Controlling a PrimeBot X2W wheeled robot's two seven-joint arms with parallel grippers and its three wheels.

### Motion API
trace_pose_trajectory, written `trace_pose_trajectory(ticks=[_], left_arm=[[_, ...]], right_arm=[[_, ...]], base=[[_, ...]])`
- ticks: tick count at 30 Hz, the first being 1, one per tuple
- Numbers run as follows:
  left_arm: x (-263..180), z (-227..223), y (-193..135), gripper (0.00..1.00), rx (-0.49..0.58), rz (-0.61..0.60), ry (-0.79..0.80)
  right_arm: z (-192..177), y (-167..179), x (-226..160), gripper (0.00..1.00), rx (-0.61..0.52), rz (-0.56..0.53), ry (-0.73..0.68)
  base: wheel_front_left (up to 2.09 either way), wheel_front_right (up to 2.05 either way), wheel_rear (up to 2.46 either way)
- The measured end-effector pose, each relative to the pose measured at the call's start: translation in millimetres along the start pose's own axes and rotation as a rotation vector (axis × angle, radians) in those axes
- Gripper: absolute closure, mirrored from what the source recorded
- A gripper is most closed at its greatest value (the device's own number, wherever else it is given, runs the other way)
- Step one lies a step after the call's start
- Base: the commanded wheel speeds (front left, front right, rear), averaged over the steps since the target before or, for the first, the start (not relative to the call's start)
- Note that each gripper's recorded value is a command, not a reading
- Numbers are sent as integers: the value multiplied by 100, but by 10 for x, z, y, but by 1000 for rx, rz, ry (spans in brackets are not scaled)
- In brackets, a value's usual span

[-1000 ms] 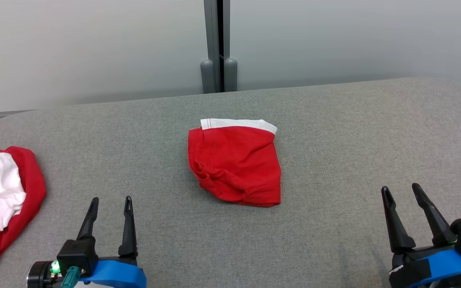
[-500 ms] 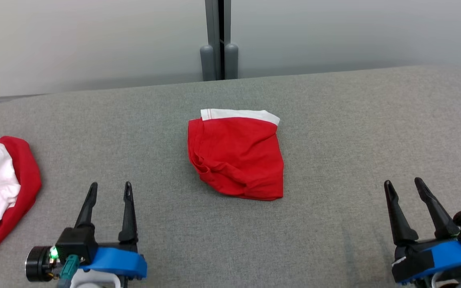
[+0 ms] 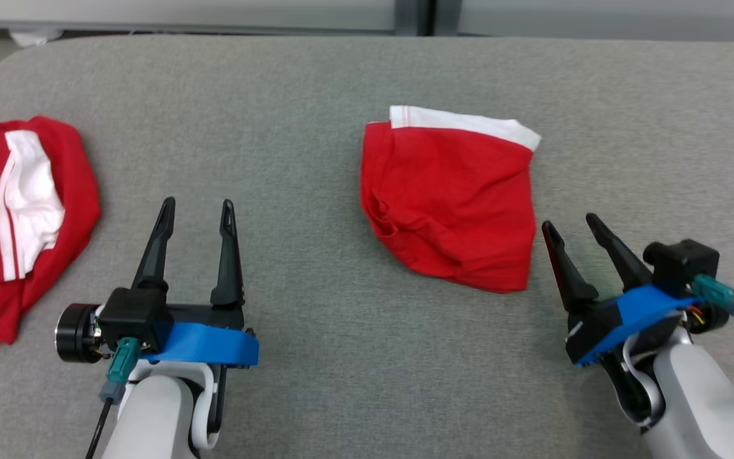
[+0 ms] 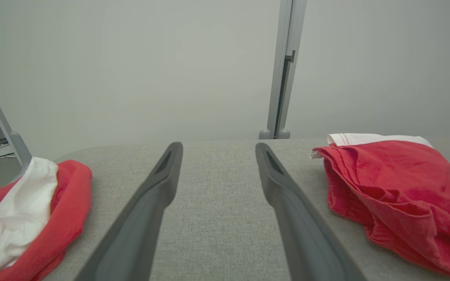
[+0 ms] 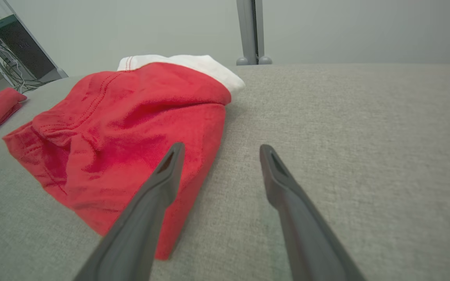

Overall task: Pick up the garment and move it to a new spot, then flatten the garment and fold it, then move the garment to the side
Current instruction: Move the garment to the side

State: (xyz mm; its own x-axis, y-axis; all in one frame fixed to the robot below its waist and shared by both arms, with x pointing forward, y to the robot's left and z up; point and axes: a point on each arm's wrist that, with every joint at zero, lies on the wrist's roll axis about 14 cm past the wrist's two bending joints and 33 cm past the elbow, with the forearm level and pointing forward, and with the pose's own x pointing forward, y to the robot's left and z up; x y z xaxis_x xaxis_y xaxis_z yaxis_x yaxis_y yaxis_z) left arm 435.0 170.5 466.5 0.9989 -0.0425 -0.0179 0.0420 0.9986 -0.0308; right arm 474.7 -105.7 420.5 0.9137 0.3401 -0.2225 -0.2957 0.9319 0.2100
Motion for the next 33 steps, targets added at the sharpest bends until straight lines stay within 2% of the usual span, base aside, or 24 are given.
trace_pose_trajectory(ticks=[4,6,7,8,9,15,21,25,33], left_arm=[[19,3,69,0,2,22,-3],[-7,-17,130,0,3,41,4],[-15,-21,146,0,5,46,6],[-21,-19,155,0,7,50,6],[-22,-12,158,0,6,52,4],[22,7,136,0,0,52,-7],[134,-56,-123,0,-1,-32,-3],[260,-122,-451,0,-12,-133,0],[418,-204,-1219,0,-49,-355,-3]], right_arm=[[-185,102,216,0,25,33,58],[-442,192,321,0,55,53,153],[-503,220,347,15,59,61,182],[-505,236,379,53,63,67,189],[-507,247,397,100,65,71,195],[-453,255,349,100,46,85,164],[-320,39,120,100,-6,54,104],[-336,-226,-173,100,-37,-2,109],[-297,-892,-776,100,-59,-185,118]], base=[[0,0,0],[0,0,0],[0,0,0],[0,0,0],[0,0,0],[0,0,0],[0,0,0],[0,0,0],[0,0,0]])
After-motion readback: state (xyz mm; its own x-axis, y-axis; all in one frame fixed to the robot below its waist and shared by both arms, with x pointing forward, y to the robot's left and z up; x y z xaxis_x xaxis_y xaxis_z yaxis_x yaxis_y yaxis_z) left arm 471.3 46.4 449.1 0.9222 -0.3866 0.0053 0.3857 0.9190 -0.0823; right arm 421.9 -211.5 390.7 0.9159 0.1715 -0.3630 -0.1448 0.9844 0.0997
